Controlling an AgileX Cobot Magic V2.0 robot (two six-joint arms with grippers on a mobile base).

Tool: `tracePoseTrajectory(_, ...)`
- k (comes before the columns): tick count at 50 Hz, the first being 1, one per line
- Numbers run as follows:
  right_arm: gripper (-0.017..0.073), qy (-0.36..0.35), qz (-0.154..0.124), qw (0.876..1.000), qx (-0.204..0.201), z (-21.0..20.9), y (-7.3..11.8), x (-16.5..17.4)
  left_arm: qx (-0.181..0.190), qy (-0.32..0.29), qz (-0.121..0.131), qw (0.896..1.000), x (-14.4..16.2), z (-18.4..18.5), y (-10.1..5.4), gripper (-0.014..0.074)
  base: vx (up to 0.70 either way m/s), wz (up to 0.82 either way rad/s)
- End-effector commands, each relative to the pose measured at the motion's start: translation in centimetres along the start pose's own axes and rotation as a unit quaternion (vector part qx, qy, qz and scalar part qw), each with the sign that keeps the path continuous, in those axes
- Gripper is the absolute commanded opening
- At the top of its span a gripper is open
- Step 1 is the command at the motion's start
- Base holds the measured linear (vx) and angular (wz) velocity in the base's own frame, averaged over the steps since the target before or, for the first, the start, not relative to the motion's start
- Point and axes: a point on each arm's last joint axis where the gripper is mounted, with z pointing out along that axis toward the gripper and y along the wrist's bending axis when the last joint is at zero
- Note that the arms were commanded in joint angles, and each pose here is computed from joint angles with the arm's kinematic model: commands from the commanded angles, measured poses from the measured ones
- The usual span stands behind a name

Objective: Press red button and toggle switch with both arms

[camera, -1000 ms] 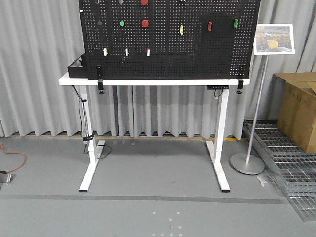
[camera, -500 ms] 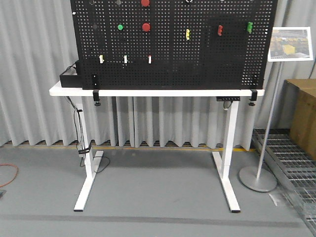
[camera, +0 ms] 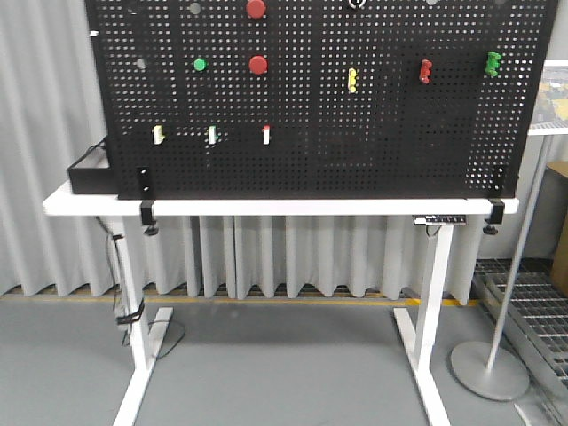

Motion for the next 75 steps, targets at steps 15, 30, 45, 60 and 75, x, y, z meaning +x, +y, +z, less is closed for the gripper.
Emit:
tracePoseTrajectory(15, -0.0003, -0.041, -0.005, 0.999, -0.001, -0.03, 0.02, -0.39, -0.009, -0.029, -0.005, 1.0, 0.34, 0.01, 0.07, 0.0001, 0.45, -0.09)
tracePoseTrajectory(30, -0.0003, -0.041, -0.005, 0.999, -0.001, -0.03, 0.02, -0.39, -0.009, -0.029, -0.005, 1.0, 0.34, 0.01, 0.07, 0.0001, 0.44, -0.07)
tracePoseTrajectory(45, -0.0003, -0.043, -0.005, 0.999, -0.001, -0.04, 0.03, -0.42, -0.009, -0.029, -0.005, 1.0, 0.34, 0.01, 0.07, 0.0001, 0.45, 0.03)
tracePoseTrajectory(60, -0.0003, -0.043, -0.005, 0.999, -0.001, -0.04, 0.03, -0.42, -0.009, -0.029, -0.005, 1.0, 0.34, 0.01, 0.07, 0.0001, 0.4, 0.05)
tracePoseTrajectory(75, -0.0003, -0.043, -0.005, 0.999, -0.001, -0.04, 0.03, -0.42, -0.009, -0.029, -0.005, 1.0, 0.34, 0.01, 0.07, 0.0001, 0.22, 0.0)
